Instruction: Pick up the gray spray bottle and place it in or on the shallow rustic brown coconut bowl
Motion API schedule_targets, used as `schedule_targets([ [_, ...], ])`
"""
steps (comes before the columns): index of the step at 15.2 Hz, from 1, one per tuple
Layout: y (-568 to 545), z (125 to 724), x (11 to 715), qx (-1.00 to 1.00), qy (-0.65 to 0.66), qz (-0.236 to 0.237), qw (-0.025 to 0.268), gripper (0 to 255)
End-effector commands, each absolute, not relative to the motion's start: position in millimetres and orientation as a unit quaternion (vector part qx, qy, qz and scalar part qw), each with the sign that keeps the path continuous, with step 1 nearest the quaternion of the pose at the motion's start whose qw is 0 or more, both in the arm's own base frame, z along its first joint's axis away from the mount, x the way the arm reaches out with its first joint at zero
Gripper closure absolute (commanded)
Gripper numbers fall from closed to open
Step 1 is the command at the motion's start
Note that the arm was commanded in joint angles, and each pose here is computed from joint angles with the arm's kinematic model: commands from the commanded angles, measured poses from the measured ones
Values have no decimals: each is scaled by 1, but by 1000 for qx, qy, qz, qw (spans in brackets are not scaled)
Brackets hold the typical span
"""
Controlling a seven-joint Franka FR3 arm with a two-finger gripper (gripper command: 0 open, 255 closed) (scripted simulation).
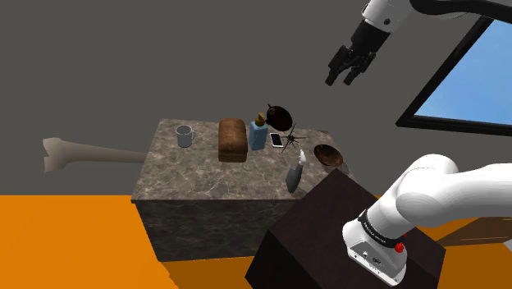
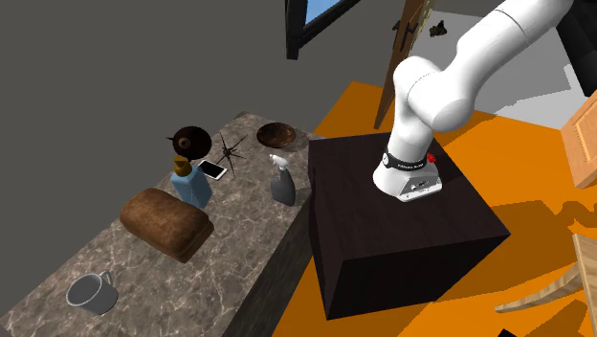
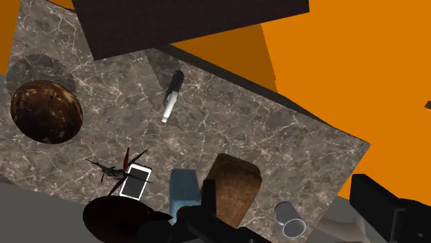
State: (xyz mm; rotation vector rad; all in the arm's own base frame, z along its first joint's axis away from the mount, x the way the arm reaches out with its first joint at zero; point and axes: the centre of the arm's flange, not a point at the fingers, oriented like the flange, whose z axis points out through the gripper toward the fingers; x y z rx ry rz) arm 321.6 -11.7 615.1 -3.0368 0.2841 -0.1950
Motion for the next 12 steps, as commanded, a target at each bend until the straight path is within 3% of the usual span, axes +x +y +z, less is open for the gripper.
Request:
schedule_targets([
  [1, -12, 615, 322, -993, 93, -64, 43, 0],
  [12, -58, 487, 401, -987, 152, 25, 54, 0],
])
